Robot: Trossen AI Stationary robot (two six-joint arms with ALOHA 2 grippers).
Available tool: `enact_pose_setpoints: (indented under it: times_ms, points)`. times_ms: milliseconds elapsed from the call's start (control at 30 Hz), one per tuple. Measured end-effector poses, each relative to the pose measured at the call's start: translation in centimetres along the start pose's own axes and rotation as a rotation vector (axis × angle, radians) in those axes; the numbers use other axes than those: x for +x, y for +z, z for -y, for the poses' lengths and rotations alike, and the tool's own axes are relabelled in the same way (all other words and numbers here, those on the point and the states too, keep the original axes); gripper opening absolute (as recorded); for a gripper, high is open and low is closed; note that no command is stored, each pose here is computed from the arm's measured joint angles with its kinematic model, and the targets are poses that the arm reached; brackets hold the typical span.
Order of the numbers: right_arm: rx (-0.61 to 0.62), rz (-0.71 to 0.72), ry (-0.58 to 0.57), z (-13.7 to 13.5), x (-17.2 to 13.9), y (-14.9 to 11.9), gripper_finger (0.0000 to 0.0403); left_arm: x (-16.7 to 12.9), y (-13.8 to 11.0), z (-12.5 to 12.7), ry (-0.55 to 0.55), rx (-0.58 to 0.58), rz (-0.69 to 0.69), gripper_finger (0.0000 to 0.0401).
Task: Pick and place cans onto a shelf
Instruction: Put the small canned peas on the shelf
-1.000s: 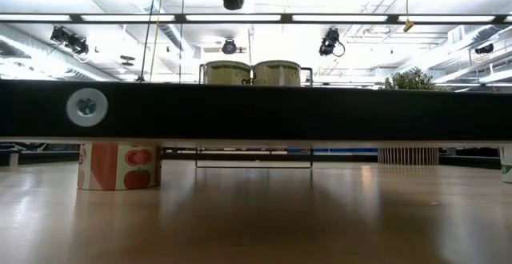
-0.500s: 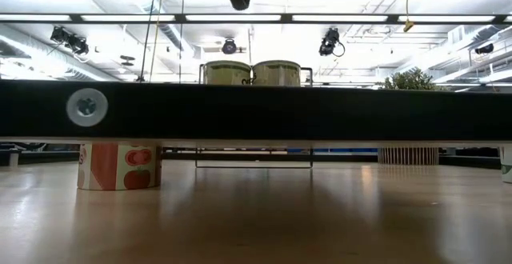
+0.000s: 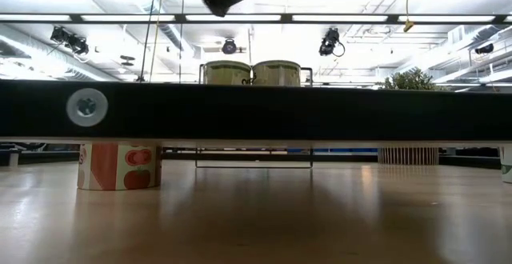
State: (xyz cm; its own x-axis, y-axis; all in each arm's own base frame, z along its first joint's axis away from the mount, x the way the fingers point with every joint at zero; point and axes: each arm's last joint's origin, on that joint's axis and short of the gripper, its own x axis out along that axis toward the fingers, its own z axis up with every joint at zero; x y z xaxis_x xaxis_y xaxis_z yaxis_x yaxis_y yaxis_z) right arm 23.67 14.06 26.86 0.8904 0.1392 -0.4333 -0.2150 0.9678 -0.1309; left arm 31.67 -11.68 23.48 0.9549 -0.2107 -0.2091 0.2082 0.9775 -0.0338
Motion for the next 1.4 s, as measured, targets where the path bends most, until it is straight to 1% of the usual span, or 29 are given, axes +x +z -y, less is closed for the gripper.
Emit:
enact_pose_setpoints:
  times_ms: [133, 200, 300, 433, 533, 700, 833, 933, 1100, 1233, 1400]
  points:
    - [0.077, -0.025, 0.024, 0.9, 1.1, -2.9, 0.0305, -0.3, -0.8, 1.2, 0.086, 0.069, -0.063, 0.0357]
    - [0.116, -0.01, 0.037, 1.5, 1.6, -4.2, 0.0305, -0.5, -1.2, 1.7, 0.116, 0.093, -0.097, 0.0357]
    - [0.183, 0.031, 0.054, 2.7, 2.1, -5.9, 0.0305, -0.7, -1.4, 2.4, 0.123, 0.105, -0.117, 0.0357]
    - [0.245, 0.077, 0.064, 4.0, 2.7, -7.7, 0.0305, -0.8, -1.5, 3.1, 0.114, 0.072, -0.119, 0.0357]
    - [0.251, 0.061, 0.09, 4.1, 3.7, -8.8, 0.0305, -1.0, -1.8, 3.5, 0.136, 0.074, -0.133, 0.0357]
    - [0.233, 0.033, 0.112, 3.8, 6.4, -9.7, 0.0305, -1.3, -2.2, 3.7, 0.24, 0.113, -0.168, 0.0357]
    - [0.246, 0.015, 0.001, 3.9, 7.8, -10.2, 0.0305, -1.5, -2.5, 4.0, 0.293, 0.134, -0.184, 0.0357]
    - [0.256, -0.012, -0.059, 3.2, 8.5, -10.6, 0.0305, -1.8, -2.8, 4.7, 0.304, 0.144, -0.198, 0.0357]
    - [0.287, -0.012, -0.166, 2.4, 8.7, -11.1, 0.0305, -2.2, -3.1, 5.4, 0.334, 0.164, -0.212, 0.0357]
    - [0.332, -0.011, -0.18, 2.5, 8.7, -11.1, 0.0313, -2.3, -3.1, 5.6, 0.343, 0.169, -0.209, 0.0357]
    - [0.356, -0.028, -0.187, 2.6, 8.7, -11.3, 0.0355, -2.3, -3.1, 5.6, 0.344, 0.168, -0.208, 0.0357]
